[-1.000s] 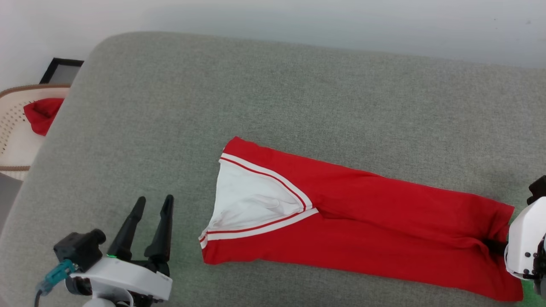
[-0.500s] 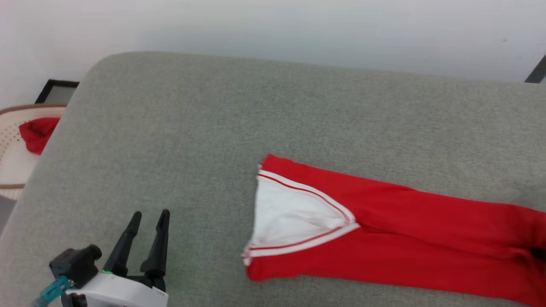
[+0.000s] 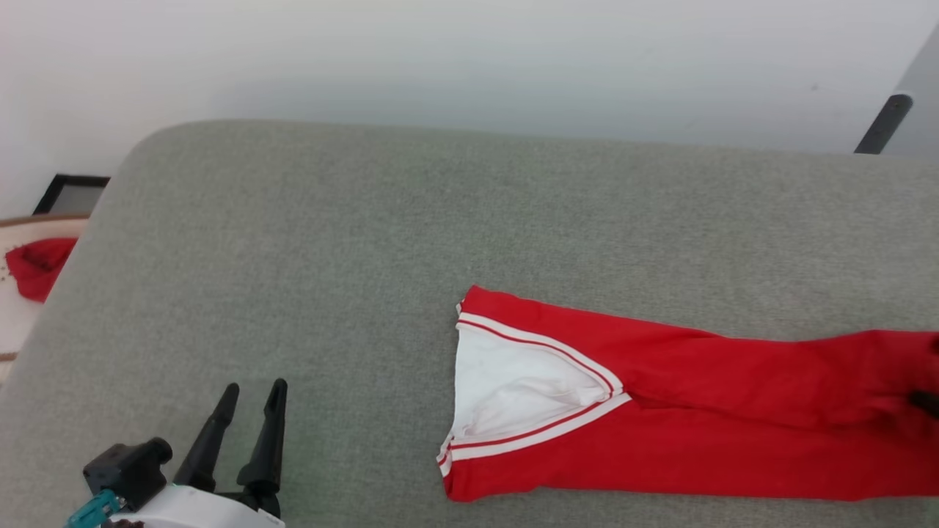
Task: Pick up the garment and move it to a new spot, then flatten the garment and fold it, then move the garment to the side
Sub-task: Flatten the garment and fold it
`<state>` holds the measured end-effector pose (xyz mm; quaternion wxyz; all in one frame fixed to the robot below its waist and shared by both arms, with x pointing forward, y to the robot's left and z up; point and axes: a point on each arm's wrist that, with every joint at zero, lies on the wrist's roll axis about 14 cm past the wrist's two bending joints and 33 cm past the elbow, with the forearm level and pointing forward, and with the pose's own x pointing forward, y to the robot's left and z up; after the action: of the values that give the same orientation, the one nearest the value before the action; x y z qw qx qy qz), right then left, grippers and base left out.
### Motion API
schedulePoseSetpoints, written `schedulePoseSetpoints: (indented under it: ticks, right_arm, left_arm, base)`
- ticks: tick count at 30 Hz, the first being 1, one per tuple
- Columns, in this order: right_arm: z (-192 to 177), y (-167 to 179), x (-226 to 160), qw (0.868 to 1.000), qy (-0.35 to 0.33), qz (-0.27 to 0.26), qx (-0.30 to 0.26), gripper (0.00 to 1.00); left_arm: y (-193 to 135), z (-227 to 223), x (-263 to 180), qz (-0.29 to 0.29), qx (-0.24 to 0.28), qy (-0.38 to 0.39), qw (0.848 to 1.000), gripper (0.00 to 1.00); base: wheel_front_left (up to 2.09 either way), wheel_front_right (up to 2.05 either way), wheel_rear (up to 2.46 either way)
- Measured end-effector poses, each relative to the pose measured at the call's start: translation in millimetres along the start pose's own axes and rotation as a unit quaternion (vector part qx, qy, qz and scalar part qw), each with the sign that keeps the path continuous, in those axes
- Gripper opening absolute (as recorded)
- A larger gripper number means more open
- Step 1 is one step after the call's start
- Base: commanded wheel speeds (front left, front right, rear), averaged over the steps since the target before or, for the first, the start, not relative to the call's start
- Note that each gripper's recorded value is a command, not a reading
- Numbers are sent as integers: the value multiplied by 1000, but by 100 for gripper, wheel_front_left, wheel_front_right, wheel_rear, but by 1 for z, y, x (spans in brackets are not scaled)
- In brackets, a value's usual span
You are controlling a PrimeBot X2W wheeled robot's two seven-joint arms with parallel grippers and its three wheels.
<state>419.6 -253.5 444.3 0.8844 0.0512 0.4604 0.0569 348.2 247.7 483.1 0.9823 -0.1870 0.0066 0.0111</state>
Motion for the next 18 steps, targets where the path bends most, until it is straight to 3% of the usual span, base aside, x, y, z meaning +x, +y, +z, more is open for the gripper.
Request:
schedulePoseSetpoints:
  ticks: [9,18]
  right_arm:
    - [13,85,-29,991,-48,101,-68,0]
    - [16,191,-35,966,-70,214,-126,0]
  left_arm:
    - [-12,2,0,-17,-9,-5,1000,100]
    - [-13,3,-6,-16,-18,-9,1000,100]
  base:
    - [0,0,0]
    - [0,0,0]
